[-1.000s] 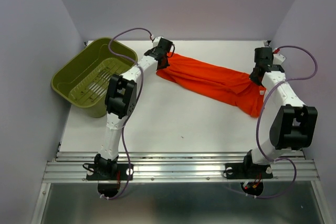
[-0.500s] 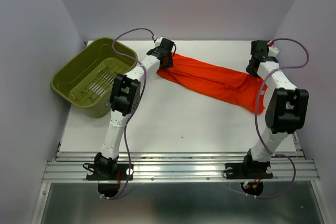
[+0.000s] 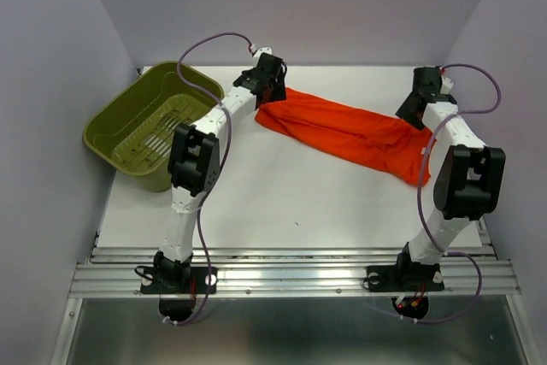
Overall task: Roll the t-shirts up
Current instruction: Fold the T-shirt at the center of the board.
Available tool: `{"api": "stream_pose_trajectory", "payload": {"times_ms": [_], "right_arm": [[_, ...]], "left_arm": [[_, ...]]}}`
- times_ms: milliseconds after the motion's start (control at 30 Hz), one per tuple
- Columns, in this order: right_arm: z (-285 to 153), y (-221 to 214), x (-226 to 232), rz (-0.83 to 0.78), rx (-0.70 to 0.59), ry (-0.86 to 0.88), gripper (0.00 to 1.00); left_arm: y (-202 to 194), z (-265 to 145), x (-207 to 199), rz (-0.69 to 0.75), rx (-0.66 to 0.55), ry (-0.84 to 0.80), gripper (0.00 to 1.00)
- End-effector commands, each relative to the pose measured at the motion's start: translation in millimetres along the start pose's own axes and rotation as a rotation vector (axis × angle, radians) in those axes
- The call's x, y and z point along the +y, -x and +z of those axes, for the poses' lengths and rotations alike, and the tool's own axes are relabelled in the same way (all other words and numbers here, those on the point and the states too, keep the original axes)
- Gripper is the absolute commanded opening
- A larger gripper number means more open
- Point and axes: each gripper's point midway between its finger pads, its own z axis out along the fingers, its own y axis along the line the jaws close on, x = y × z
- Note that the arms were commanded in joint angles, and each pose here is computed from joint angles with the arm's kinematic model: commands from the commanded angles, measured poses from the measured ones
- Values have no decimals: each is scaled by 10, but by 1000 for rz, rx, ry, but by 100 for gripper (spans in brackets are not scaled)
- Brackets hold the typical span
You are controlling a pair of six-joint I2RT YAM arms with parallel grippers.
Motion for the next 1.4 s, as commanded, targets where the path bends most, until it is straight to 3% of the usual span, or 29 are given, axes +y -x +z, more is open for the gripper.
{"api": "stream_pose_trajectory", "payload": {"times_ms": [0,133,400,633,767,867,1100,1167,1267,1367], "right_arm": [[-141,-303,121,45,105,128,51],[-73,-650,143,68,208,159,56],[-24,-876,195,114,270,195,52],[71,-884,246,124,272,200,33],[120,-786,342,128,254,224,7],[154,-644,445,134,221,250,3],[326,-385,760,156,191,321,6],[341,-303,833,159,171,346,15],[334,-203,921,137,158,378,42],[243,-74,815,119,100,339,44]], "left_arm": [[160,-343,-196,26,-41,-86,81],[72,-442,-230,37,-25,-111,82],[-50,-574,-130,40,-16,-108,83],[-79,-561,-114,42,-9,-101,82],[-75,-563,-103,41,-12,-96,82],[-82,-570,-86,43,-10,-90,82],[-133,-572,-56,47,5,-81,82],[-146,-564,-56,46,9,-81,82],[-200,-551,-76,49,22,-83,82],[-237,-531,-85,54,30,-81,82]]}}
